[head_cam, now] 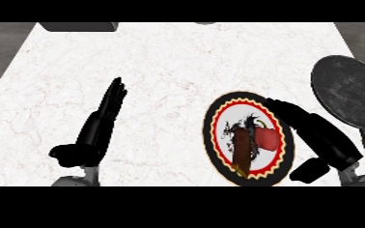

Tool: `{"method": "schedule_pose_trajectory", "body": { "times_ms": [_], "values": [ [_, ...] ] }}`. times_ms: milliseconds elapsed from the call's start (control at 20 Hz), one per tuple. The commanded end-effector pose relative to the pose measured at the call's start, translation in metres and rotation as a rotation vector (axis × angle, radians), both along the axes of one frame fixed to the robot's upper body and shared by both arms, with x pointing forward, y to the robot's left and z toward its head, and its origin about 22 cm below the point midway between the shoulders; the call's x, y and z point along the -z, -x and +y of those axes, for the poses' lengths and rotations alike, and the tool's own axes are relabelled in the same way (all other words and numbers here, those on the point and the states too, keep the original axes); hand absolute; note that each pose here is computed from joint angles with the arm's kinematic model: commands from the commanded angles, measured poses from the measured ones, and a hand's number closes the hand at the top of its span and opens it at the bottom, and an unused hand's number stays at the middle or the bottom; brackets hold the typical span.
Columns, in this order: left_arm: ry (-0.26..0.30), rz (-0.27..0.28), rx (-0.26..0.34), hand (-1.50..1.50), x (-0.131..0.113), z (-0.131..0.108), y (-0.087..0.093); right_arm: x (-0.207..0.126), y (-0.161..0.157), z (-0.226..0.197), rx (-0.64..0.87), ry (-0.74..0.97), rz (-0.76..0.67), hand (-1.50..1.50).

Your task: Pick the bell pepper from the plate and place it in the pan

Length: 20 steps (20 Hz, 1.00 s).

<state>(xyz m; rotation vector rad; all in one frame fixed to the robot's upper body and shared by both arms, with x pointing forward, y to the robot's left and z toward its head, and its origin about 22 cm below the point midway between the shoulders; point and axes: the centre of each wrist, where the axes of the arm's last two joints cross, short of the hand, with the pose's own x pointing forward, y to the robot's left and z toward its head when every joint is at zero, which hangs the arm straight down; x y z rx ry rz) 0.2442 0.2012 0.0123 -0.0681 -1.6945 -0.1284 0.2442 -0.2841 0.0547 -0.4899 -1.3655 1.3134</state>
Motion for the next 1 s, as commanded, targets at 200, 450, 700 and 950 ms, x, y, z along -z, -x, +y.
{"method": "schedule_pose_trajectory", "body": {
  "times_ms": [200, 450, 700, 950],
  "values": [
    [-0.016, -0.002, -0.003, 0.0, 0.012, 0.013, -0.01, 0.017, 0.011, 0.01, 0.024, 0.019, 0.027, -1.5],
    [-0.025, 0.011, -0.005, 0.0, 0.009, -0.004, -0.003, 0.029, -0.015, 0.008, 0.05, -0.03, 0.018, -1.5],
    [-0.006, -0.005, -0.013, 0.0, -0.002, 0.004, -0.008, 0.034, -0.005, 0.02, 0.05, -0.058, 0.017, -1.5],
    [-0.008, -0.003, -0.006, 0.0, 0.003, -0.009, 0.005, 0.042, -0.025, 0.035, 0.052, -0.004, 0.045, -1.5]
  ]
}}
